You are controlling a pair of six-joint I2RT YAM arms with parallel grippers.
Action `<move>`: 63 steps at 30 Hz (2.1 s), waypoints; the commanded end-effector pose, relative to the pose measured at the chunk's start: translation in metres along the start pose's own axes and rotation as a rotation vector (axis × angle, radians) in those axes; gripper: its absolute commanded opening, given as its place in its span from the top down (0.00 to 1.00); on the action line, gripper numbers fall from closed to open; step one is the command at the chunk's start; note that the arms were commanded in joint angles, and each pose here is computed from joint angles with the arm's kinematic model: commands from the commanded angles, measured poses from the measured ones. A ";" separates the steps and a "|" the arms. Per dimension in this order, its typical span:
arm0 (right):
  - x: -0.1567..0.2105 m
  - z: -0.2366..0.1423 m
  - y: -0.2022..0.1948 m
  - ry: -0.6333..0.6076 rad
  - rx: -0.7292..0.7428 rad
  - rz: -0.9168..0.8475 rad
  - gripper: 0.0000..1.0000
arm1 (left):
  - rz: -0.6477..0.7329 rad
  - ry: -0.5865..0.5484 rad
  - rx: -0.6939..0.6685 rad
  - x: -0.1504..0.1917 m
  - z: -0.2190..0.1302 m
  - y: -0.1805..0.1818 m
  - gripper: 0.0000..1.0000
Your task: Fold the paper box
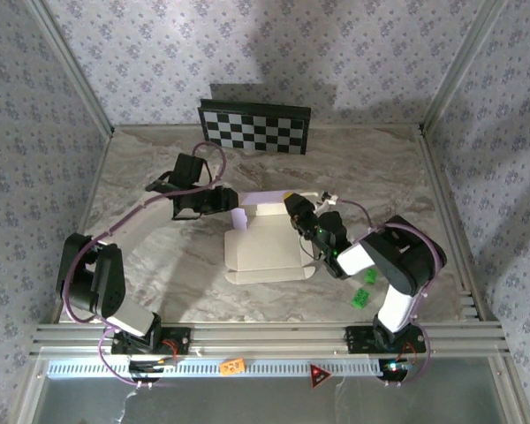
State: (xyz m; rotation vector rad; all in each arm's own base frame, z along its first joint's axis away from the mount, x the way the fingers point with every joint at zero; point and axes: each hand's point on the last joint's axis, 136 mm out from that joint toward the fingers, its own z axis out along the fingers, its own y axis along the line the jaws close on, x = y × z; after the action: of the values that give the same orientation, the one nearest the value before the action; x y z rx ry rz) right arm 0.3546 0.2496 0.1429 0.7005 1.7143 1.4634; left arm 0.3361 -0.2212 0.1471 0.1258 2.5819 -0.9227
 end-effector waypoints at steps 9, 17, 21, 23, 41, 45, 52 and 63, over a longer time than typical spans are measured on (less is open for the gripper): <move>-0.018 -0.069 0.009 0.003 0.300 -0.209 0.43 | 0.009 0.060 -0.068 0.017 0.010 0.018 0.64; -0.032 -0.051 0.050 0.265 0.393 -0.530 0.47 | 0.017 0.077 -0.072 0.020 0.015 0.021 0.64; -0.023 -0.018 0.058 0.502 0.397 -0.687 0.46 | 0.024 0.082 -0.066 0.019 0.015 0.020 0.64; -0.023 -0.002 0.062 0.588 0.399 -0.755 0.45 | 0.030 0.082 -0.064 0.019 0.014 0.019 0.64; 0.041 -0.018 0.027 1.044 0.495 -0.671 0.45 | 0.061 0.045 -0.012 -0.012 0.018 0.009 0.56; 0.054 -0.023 0.037 1.054 0.447 -0.630 0.46 | 0.065 0.041 0.021 -0.021 0.023 0.002 0.56; 0.051 -0.016 0.026 1.029 0.463 -0.628 0.51 | 0.081 0.072 0.069 -0.021 0.032 -0.008 0.57; 0.045 -0.016 0.005 1.019 0.504 -0.606 0.64 | 0.128 0.013 0.068 -0.027 0.018 -0.012 0.52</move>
State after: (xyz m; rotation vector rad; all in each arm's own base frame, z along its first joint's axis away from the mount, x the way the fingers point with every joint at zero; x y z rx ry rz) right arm 0.3160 0.2818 0.1501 -0.4903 2.7495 0.9600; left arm 0.3707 -0.2441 0.1471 0.2775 2.5386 -0.9877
